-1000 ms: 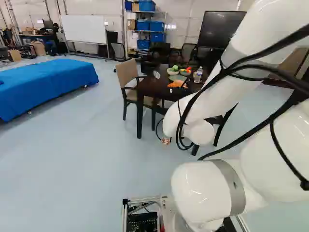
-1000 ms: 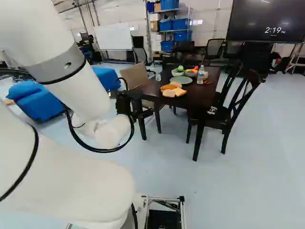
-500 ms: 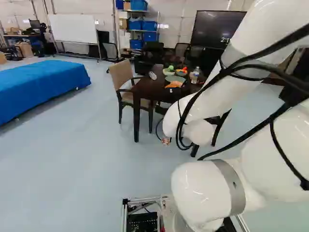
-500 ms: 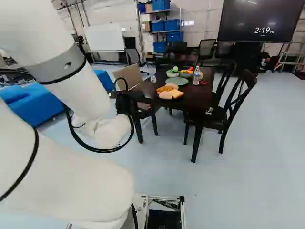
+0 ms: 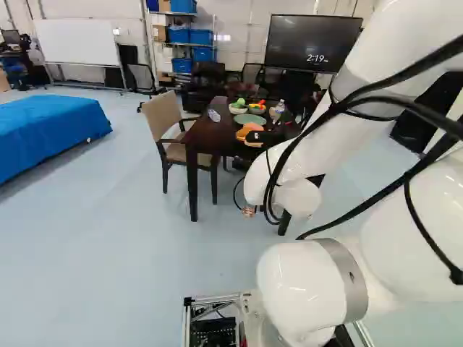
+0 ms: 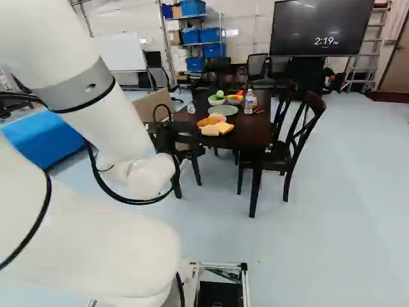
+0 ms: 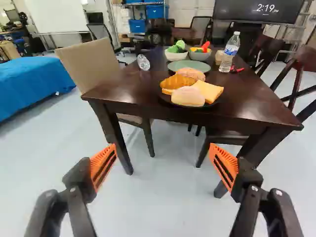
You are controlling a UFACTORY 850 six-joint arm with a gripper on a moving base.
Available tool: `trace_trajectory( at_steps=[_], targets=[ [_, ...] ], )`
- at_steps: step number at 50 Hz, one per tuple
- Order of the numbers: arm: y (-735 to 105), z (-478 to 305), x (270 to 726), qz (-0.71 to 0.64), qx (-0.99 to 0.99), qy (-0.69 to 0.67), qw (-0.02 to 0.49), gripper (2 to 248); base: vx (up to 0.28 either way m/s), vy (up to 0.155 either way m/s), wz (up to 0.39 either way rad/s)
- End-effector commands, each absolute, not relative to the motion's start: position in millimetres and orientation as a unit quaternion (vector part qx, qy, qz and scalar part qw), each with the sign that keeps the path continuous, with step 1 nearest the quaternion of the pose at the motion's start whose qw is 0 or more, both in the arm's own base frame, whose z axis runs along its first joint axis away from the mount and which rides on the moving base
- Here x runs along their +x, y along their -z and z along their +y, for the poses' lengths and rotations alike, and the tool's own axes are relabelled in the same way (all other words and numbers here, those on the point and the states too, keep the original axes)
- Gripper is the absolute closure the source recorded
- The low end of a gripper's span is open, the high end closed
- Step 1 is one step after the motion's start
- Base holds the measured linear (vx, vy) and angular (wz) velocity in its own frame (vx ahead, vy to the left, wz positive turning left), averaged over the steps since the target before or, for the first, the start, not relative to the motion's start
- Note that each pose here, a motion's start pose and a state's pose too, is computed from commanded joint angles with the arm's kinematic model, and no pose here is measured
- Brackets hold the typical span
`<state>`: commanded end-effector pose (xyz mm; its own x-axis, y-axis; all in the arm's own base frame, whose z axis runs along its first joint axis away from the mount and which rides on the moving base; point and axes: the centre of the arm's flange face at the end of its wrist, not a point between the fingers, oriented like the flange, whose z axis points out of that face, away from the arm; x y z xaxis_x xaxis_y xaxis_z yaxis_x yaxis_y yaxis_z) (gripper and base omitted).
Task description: Move the croissant to the empty plate
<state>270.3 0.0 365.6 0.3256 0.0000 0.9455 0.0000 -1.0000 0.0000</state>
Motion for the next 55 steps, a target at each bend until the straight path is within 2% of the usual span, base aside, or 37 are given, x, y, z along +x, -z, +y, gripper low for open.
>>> trace_trajectory(
  at_steps=[41, 55],
  targets=[
    [-365.6, 0.0, 270.3, 0.000, 0.814, -0.581, 0.000, 3, 0.096, 0.012, -0.222],
    [-365.6, 0.0, 270.3, 0.000, 0.814, -0.581, 0.000, 3, 0.093, 0.043, -0.028]
  ],
)
